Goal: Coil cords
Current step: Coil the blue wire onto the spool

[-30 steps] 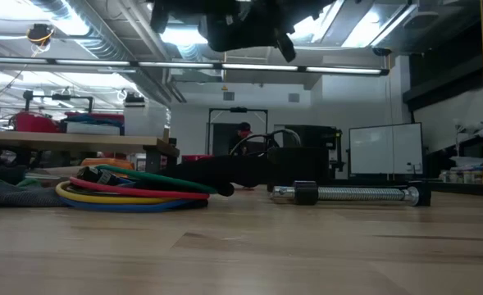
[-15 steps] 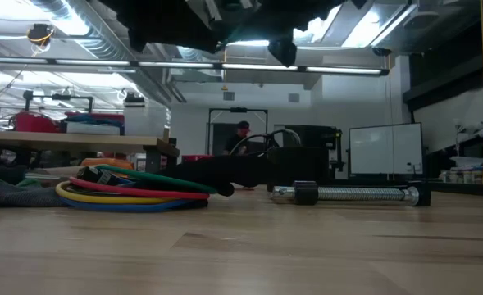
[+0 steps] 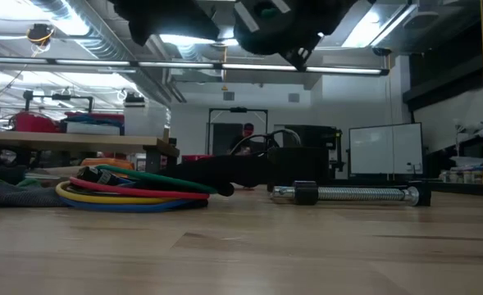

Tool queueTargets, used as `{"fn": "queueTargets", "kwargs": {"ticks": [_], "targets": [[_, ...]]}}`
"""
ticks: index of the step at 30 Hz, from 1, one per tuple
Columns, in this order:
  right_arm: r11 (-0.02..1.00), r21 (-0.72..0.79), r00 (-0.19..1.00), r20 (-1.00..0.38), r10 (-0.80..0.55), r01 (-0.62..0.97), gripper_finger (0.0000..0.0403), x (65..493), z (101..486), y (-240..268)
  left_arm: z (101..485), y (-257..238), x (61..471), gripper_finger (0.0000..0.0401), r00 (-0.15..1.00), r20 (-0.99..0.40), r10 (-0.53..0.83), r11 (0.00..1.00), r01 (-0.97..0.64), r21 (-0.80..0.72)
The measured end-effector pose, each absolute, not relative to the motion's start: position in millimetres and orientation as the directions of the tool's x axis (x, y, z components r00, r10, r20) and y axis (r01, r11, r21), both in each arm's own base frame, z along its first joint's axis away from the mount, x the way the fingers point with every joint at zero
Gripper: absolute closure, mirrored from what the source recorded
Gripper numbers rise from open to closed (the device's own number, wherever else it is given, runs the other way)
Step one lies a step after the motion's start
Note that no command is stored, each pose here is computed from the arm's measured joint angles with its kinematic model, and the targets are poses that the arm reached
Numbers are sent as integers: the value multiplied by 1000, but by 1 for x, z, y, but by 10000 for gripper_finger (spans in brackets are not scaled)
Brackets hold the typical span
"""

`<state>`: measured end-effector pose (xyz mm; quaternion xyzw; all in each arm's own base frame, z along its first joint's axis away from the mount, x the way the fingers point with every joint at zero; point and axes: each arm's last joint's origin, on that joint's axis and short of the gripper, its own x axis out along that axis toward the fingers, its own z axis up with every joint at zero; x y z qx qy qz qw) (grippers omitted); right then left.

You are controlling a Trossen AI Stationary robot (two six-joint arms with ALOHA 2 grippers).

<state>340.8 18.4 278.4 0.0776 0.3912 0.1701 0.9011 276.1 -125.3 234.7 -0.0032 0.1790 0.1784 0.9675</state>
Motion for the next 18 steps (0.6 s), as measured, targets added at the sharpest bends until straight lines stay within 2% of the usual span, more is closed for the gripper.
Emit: {"fn": "queueTargets", "kwargs": {"ticks": [12,18], "targets": [[911,240,602,-689,404,-336,400,337,278,44,249,-130,284,401,948,-253,192,980,-197,4],[915,158,606,-706,368,-372,400,336,277,58,253,-126,289,401,967,-228,116,989,-134,-67]]}}
